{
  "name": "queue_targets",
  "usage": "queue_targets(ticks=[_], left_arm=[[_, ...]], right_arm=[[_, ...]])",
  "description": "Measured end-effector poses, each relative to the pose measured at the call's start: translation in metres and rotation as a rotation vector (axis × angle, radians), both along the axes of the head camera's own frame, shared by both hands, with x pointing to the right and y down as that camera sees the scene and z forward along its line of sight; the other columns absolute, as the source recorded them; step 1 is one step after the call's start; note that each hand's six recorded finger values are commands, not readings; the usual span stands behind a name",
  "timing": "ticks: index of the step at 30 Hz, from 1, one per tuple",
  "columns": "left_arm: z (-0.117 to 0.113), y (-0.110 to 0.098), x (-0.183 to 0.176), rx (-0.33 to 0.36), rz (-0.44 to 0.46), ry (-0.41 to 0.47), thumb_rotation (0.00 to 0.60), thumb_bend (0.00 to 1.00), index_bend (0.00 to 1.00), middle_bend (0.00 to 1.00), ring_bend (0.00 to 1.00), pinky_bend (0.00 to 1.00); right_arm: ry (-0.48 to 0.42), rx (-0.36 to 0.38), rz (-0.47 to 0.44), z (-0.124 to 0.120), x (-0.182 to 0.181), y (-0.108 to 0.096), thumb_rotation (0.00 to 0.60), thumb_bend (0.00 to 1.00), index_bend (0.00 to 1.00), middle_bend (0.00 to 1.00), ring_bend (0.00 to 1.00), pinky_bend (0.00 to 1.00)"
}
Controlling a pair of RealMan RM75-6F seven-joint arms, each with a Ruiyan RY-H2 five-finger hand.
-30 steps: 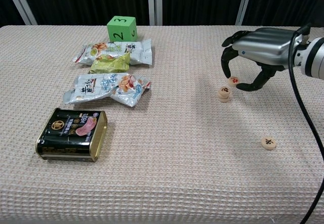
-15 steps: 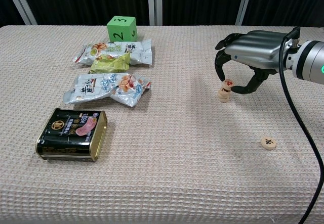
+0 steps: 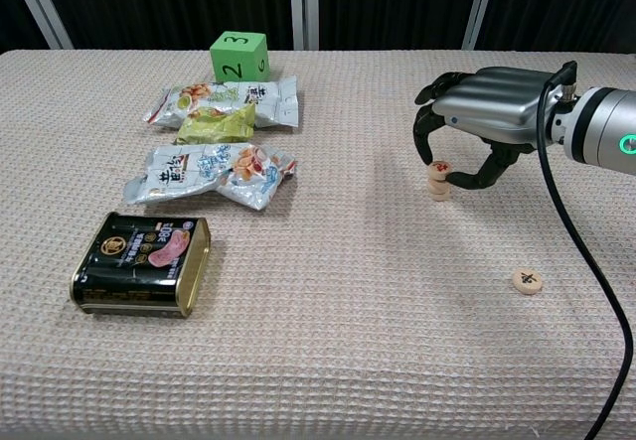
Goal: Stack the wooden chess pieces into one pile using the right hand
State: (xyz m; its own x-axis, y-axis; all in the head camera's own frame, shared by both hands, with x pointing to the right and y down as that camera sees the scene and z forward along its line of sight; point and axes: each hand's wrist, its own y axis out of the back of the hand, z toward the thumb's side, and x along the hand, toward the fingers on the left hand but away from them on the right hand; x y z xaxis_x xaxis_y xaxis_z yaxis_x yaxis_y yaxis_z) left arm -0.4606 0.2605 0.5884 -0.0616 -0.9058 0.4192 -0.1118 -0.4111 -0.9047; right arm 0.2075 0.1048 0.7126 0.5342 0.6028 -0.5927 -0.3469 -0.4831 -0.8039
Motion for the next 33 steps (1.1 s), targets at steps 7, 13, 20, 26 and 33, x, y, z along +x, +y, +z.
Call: queue_targets(ticks=[7,13,20,26,33], left_arm=[[0.000,0.000,0.000,0.002,0.003,0.000,0.600,0.17,0.27,0.22,0.15,0.19],[-0.001,0.000,-0.001,0.004,0.000,0.001,0.600,0.17,0.27,0.22,0.15,0.19],[-0.002,0.001,-0.001,0.007,-0.001,0.004,0.600,0.17,0.27,0.22,0.15,0.19],[-0.001,-0.003,0.004,0.011,0.016,0.008,0.600,0.17,0.27,0.22,0.15,0.19],[-0.004,-0.007,0.013,0.019,0.041,0.010,0.600,0.17,0.27,0.22,0.15,0.19]], right_arm=[[0.003,0.002,0.004,0.000,0.002,0.001,0.600,0.25,0.38,0.28,0.05,0.03],[-0.031,0.029,0.022,-0.012,0.005,0.001,0.600,0.23,0.37,0.28,0.05,0.03],[-0.134,0.129,0.064,-0.058,0.029,0.016,0.600,0.22,0.37,0.30,0.05,0.04],[-0.107,0.087,0.140,-0.071,0.085,0.071,0.600,0.22,0.41,0.33,0.08,0.23],[-0.065,-0.046,0.101,-0.044,0.092,0.112,0.600,0.22,0.42,0.33,0.10,0.28]])
